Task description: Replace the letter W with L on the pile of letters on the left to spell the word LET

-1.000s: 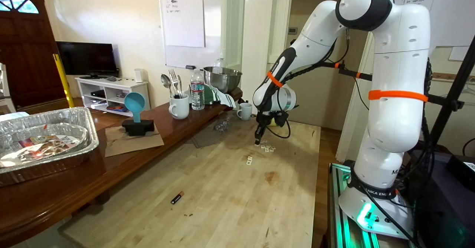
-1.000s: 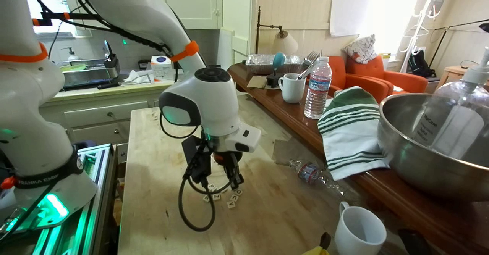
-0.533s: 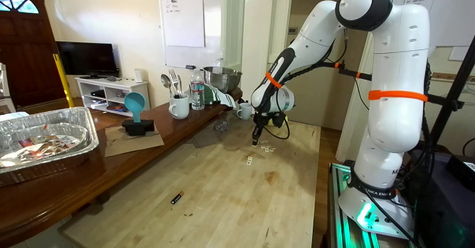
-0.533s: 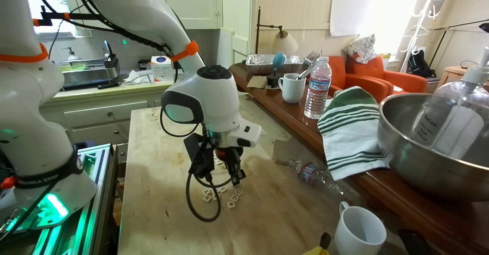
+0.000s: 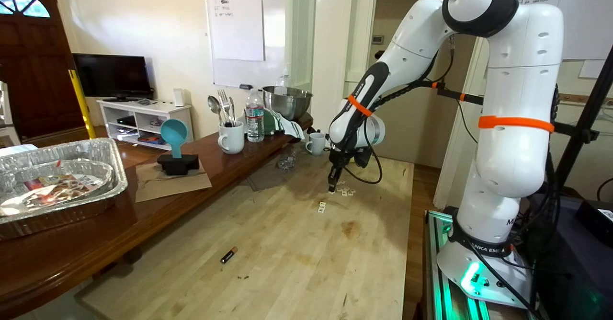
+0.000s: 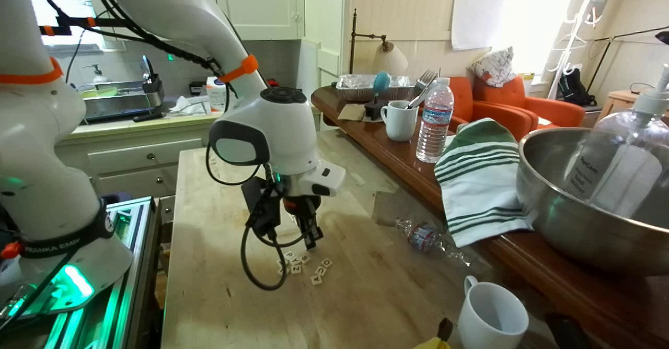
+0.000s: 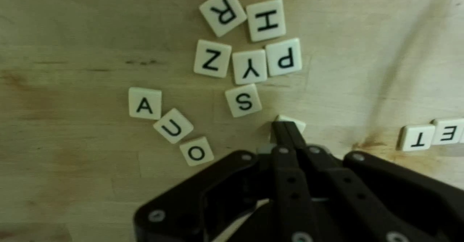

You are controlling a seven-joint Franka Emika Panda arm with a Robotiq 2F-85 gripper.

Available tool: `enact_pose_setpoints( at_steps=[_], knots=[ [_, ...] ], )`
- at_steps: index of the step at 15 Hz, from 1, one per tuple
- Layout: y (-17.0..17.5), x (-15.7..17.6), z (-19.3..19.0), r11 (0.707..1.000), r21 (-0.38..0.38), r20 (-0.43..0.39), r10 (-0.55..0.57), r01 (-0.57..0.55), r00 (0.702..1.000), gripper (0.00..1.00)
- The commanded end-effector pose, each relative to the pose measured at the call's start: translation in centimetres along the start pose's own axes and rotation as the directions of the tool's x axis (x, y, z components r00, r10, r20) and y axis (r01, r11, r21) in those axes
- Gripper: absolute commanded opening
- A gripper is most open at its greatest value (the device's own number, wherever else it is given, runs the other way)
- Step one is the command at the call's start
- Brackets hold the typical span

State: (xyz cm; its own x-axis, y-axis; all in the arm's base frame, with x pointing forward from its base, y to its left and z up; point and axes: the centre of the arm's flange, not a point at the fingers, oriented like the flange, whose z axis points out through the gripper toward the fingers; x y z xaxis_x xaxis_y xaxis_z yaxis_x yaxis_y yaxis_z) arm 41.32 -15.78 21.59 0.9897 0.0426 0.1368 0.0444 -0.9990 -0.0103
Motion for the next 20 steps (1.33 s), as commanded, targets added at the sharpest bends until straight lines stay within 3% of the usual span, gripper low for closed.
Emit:
enact_pose_setpoints(
  at_steps=[1, 6, 14, 20],
  knots=[
    [-2.9, -3.1, 1.5, 0.998, 0.025, 0.08, 0.052, -0.054, 0.995, 0.0],
    [-5.5, -4.8, 1.4, 0.985, 0.025, 0.093, 0.169, -0.172, 0.981, 0.0],
    [-7.8, -4.9, 1.9, 0.923, 0.005, 0.085, 0.384, -0.386, 0.919, 0.0],
    [-8.1, -4.7, 1.2, 0.899, -0.007, 0.11, 0.437, -0.438, 0.893, 0.0]
  ],
)
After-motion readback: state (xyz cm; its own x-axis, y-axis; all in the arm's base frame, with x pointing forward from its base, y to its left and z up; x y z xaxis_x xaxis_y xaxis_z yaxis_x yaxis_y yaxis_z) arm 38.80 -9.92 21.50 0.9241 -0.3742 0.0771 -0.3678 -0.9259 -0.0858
